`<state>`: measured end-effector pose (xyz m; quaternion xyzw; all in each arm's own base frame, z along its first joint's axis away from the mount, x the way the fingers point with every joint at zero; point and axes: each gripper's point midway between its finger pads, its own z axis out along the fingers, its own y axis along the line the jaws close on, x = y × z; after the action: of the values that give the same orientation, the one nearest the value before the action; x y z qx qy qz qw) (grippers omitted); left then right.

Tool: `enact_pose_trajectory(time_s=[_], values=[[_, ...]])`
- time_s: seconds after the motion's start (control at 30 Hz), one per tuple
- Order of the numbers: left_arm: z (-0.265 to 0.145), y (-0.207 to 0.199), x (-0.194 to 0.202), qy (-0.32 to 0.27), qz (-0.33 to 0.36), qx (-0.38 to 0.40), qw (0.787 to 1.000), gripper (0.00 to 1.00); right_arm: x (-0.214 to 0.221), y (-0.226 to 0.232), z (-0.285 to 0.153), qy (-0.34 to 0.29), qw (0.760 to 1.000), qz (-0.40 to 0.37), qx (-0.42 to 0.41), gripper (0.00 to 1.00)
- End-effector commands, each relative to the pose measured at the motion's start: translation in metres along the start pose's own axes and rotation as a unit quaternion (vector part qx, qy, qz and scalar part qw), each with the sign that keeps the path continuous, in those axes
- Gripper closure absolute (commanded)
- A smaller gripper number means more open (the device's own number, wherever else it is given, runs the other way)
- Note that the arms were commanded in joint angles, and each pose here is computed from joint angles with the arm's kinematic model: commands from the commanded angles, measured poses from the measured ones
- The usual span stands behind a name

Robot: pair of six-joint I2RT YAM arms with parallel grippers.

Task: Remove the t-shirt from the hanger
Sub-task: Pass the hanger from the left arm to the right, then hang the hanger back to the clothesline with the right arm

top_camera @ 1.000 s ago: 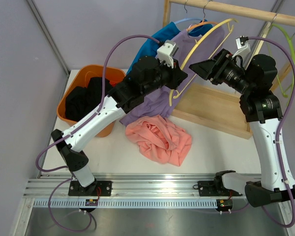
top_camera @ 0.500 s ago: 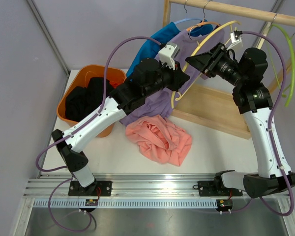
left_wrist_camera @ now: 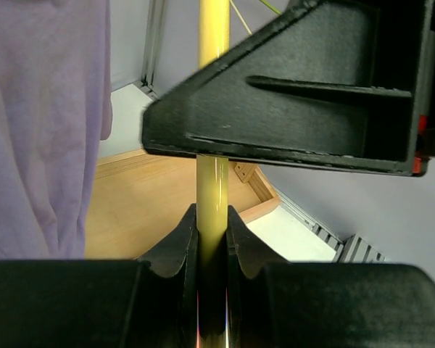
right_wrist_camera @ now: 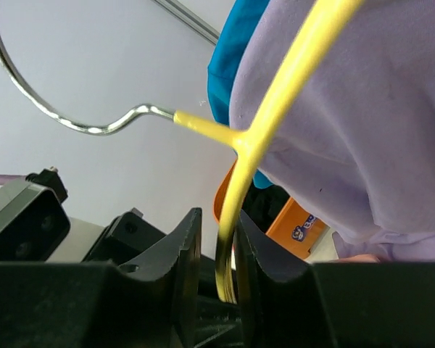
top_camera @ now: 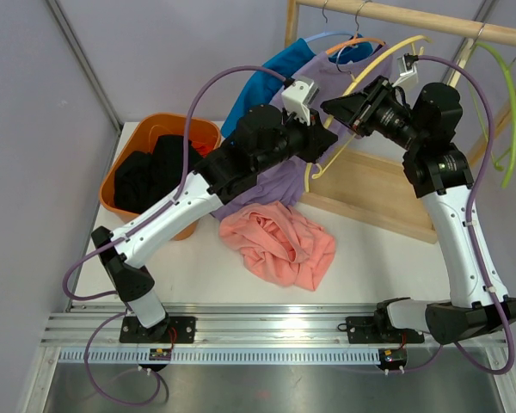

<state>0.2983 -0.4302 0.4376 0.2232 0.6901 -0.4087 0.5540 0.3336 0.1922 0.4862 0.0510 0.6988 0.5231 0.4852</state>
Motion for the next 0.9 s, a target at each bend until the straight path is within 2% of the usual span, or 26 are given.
enact_pose_trajectory(time_s=[0.0,0.03,0.1,0.13,0.17,0.27,0.33,0.4,0.43,0.53,0.67,0.87], values=[[-0.016,-0.022,-0.041,-0.065,0.007,0.027,0.997,1.0,-0.005,0.012,0.0,-0.011,1.0,-0.003,-0.014,0.69],[-0.015,-0.023,-0.04,-0.063,0.007,0.028,0.998,1.0,-0.005,0.01,0.001,-0.011,1.0,-0.001,-0.011,0.69],[-0.015,-0.024,-0.04,-0.064,0.008,0.029,0.998,1.0,-0.004,0.007,0.001,-0.011,1.0,0.001,-0.006,0.77],[-0.015,-0.025,-0.04,-0.064,0.008,0.03,0.997,1.0,-0.002,0.004,0.002,-0.008,1.0,0.003,-0.004,0.84],[-0.015,-0.025,-0.04,-0.065,0.007,0.031,0.997,1.0,-0.001,0.004,0.001,-0.006,1.0,0.006,-0.005,1.0],[-0.018,-0.028,-0.043,-0.069,0.001,0.035,0.997,0.98,-0.004,0.008,-0.003,-0.008,1.0,0.004,-0.008,1.0],[-0.022,-0.029,-0.047,-0.073,-0.002,0.036,0.997,0.75,-0.013,0.013,-0.009,-0.017,1.0,-0.002,-0.013,1.0],[-0.033,-0.031,-0.053,-0.082,0.001,0.039,0.996,0.58,-0.019,0.018,-0.013,-0.02,1.0,-0.009,-0.02,1.0],[-0.038,-0.03,-0.055,-0.086,0.003,0.038,0.996,0.41,-0.023,0.022,-0.016,-0.024,0.999,-0.012,-0.024,1.0],[-0.064,-0.026,-0.065,-0.103,0.016,0.025,0.994,0.26,-0.035,0.023,-0.023,-0.039,0.999,-0.014,-0.019,1.0],[-0.104,-0.017,-0.068,-0.114,0.033,0.003,0.993,0.17,-0.056,0.01,-0.026,-0.06,0.998,0.007,0.004,1.0],[-0.174,0.0,-0.067,-0.135,0.045,-0.033,0.989,0.14,-0.095,-0.027,-0.025,-0.075,0.994,0.072,0.037,1.0]])
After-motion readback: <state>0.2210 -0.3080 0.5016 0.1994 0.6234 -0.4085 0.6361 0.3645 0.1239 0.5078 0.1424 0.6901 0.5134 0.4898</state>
